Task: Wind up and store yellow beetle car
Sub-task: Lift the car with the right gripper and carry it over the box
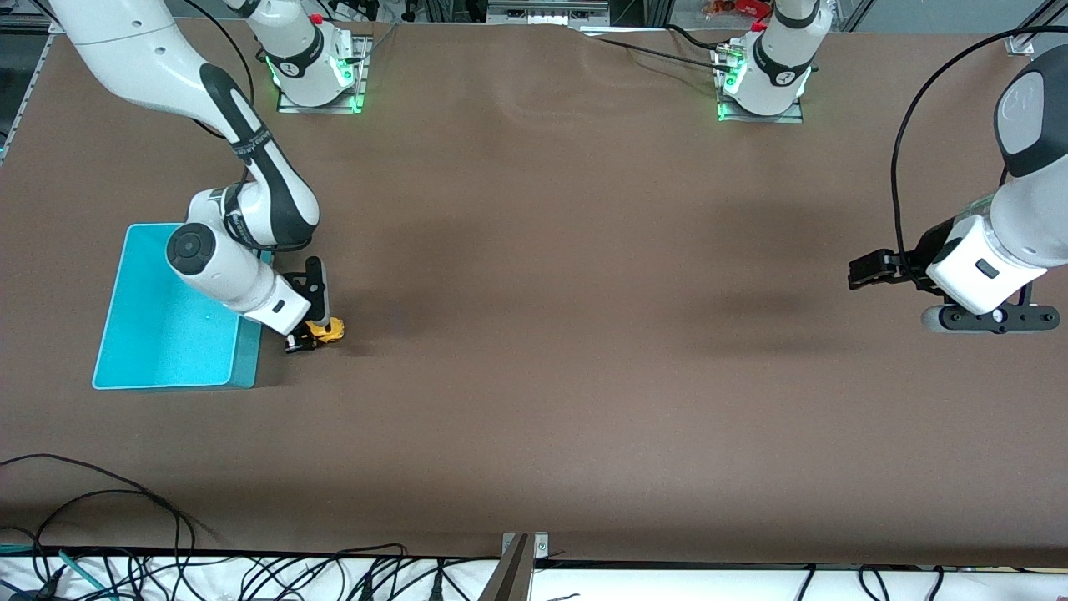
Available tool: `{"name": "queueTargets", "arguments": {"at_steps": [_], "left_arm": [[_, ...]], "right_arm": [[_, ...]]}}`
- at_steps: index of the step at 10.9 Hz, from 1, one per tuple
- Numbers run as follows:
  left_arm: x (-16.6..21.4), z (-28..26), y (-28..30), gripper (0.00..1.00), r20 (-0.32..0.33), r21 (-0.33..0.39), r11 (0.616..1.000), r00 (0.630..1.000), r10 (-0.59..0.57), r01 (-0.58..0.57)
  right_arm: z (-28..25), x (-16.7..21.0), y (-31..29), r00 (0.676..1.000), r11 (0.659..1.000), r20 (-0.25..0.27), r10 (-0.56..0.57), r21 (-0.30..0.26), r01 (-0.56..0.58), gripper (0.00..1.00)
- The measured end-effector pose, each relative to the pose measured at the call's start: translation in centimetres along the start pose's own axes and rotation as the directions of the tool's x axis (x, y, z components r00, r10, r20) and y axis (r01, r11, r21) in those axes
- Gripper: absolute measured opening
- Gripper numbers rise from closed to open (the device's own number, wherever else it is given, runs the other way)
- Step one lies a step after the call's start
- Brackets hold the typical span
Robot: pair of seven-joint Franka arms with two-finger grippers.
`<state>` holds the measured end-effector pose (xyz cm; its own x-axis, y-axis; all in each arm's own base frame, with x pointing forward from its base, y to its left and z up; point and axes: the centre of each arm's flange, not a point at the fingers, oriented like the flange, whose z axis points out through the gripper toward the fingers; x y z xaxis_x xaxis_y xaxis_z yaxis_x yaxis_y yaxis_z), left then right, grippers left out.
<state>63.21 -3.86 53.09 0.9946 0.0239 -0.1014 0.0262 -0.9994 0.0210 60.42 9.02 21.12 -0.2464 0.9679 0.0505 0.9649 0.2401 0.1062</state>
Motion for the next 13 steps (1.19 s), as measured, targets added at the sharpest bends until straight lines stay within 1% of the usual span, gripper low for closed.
{"name": "queueTargets", "arguments": {"at_steps": [2,7,8,10,12,13], "left_arm": [[0.0,0.0,0.0,1.00,0.000,0.000,1.000,1.000,0.000,0.000],[0.0,0.0,0.0,1.00,-0.001,0.000,1.000,1.000,0.000,0.000],[0.0,0.0,0.0,1.00,-0.001,0.000,1.000,1.000,0.000,0.000],[0.0,-0.1,0.0,1.00,-0.001,0.000,1.000,1.000,0.000,0.000],[0.0,-0.1,0.0,1.00,-0.001,0.000,1.000,1.000,0.001,-0.001],[0.0,-0.1,0.0,1.00,-0.001,0.000,1.000,1.000,0.001,-0.001]], "right_arm": [[-2.5,0.1,0.3,1.000,1.000,0.007,-0.004,0.007,0.003,0.48],[-11.9,-0.1,-0.4,0.998,0.996,0.040,0.056,0.071,-0.059,0.48],[-13.4,-1.3,-0.9,0.996,0.993,0.051,0.079,0.088,-0.083,0.48],[-16.0,-5.2,-2.2,0.988,0.985,0.073,0.134,0.103,-0.141,0.48],[-18.0,-9.3,-3.8,0.985,0.982,0.086,0.149,0.103,-0.157,0.48],[-17.9,-11.0,-4.8,0.985,0.980,0.088,0.150,0.115,-0.159,0.48]]}}
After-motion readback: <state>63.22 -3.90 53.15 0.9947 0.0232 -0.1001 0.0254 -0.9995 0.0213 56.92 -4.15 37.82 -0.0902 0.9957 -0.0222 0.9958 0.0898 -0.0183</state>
